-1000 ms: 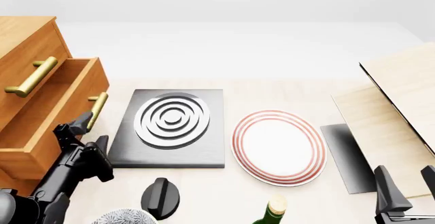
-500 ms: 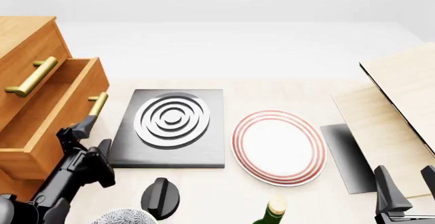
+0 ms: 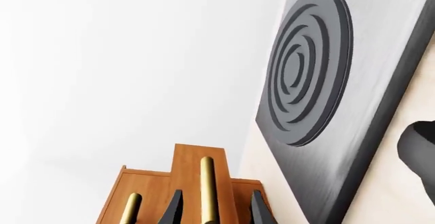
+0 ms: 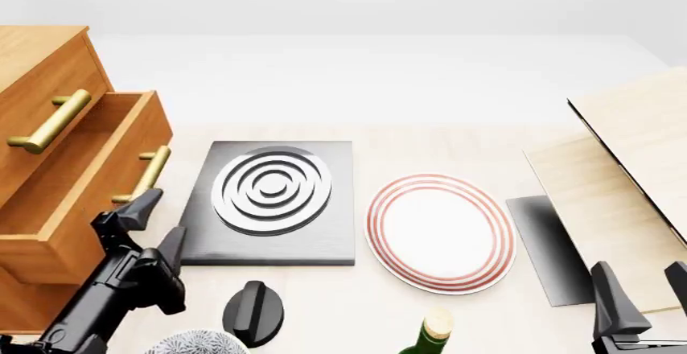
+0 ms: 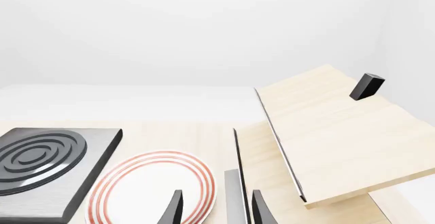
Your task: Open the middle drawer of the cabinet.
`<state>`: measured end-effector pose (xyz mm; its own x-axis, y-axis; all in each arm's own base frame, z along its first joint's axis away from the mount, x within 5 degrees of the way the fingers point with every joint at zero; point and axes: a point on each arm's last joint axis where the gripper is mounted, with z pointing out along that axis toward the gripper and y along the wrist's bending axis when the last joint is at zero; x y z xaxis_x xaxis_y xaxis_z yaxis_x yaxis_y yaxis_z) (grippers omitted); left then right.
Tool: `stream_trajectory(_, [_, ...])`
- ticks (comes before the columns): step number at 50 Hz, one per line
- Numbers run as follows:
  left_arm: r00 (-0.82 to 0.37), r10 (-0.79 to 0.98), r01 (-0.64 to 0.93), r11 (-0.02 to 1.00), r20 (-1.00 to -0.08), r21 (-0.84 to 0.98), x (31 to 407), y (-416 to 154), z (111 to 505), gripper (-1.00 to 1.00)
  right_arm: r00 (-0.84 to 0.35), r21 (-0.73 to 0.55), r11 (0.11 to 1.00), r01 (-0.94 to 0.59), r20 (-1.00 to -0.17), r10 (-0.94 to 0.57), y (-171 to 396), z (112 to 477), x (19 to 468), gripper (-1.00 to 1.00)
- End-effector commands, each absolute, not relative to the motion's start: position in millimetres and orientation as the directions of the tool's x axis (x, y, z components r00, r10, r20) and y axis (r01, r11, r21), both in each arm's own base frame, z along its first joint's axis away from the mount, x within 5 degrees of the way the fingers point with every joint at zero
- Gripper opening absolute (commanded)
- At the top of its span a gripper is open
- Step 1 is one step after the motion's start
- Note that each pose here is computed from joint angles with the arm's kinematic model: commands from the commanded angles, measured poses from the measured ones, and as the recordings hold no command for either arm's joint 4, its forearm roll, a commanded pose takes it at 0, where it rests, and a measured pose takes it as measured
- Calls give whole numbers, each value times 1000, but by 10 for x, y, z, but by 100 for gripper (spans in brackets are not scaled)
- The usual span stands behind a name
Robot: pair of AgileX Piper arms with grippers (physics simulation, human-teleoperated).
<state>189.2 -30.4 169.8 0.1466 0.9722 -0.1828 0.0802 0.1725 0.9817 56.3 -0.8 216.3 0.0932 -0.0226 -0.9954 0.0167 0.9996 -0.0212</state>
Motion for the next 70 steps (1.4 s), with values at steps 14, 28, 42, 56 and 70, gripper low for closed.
stream_trajectory(14, [263, 925, 47, 272, -275, 961, 1544, -426, 1823, 100, 91, -16, 1000, 12, -996, -17, -6, 2155, 563, 100])
stream_trajectory(28, [339, 881, 35, 338, -329, 940, 1234, -433, 2104, 100, 91, -16, 1000, 12, -996, -17, -6, 2155, 563, 100])
stream_trajectory(42, [348, 811, 89, 471, -471, 877, 944, -352, 2513, 100, 91, -17, 1000, 12, -996, -18, -6, 2155, 563, 100])
stream_trajectory(56, [321, 723, 137, 603, -611, 786, 775, -278, 2947, 100, 91, -17, 1000, 12, -996, -18, -6, 2155, 563, 100])
stream_trajectory(70, [280, 632, 209, 694, -722, 689, 677, -248, 3271, 100, 91, -16, 1000, 12, -996, -17, -6, 2155, 563, 100])
